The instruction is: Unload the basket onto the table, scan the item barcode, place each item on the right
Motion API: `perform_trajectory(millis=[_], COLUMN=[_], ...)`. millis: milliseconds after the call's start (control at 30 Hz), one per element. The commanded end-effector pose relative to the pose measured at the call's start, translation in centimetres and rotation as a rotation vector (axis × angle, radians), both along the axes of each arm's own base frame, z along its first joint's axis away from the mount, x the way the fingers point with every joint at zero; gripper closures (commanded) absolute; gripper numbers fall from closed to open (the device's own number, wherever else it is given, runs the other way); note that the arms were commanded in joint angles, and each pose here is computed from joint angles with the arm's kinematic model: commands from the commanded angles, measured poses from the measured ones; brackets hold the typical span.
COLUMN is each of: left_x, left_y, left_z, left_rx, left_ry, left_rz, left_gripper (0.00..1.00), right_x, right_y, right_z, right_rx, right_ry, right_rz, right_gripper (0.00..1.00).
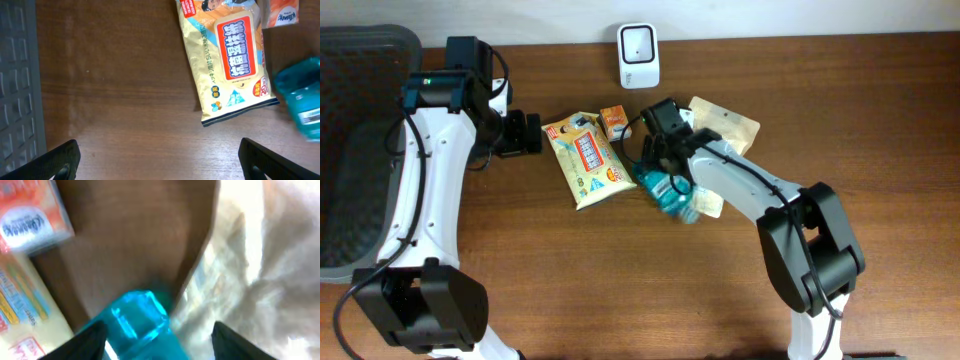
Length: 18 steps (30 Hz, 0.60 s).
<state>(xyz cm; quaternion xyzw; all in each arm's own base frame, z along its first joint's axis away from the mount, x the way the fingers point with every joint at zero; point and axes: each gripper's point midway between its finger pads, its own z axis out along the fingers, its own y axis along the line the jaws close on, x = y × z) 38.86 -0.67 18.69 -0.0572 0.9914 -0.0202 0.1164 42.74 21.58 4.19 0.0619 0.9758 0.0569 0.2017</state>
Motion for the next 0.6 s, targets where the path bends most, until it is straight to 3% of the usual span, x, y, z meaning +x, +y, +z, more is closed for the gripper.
perform_trajectory(millis=[0,100,267,400,567], left_x=[-0.1,-0.1,-0.1,-0.1,-0.1], left_y=[0.1,0.1,0.1,0.1,0.1], left_z=[0.5,0.5,0.5,0.5,0.5], left_rx=[0.004,0.004,0.004,0.004,0.004], left_ry=[-0.016,-0.016,-0.016,-0.016,-0.016], left_rz=[0.000,0.000,0.000,0.000,0.000], left_gripper=[0.01,0.01,0.01,0.01,0.01], right_x=[-0.7,-1.9,-3.2,-4.4,-3.1], right_y=[-0.1,0.0,3.2,3.0,2.5], right_z=[2.6,4.3,6.4,5.1,2.6], right_rx=[-0.043,-0.044,0.029,-0.061,-0.111], right_ry=[0.045,0.111,0.119,0.132,0.118], right_rz=[0.093,0.130,0.499,0.769,0.753], right_gripper=[0.33,0.30,0.26,0.20,0.18])
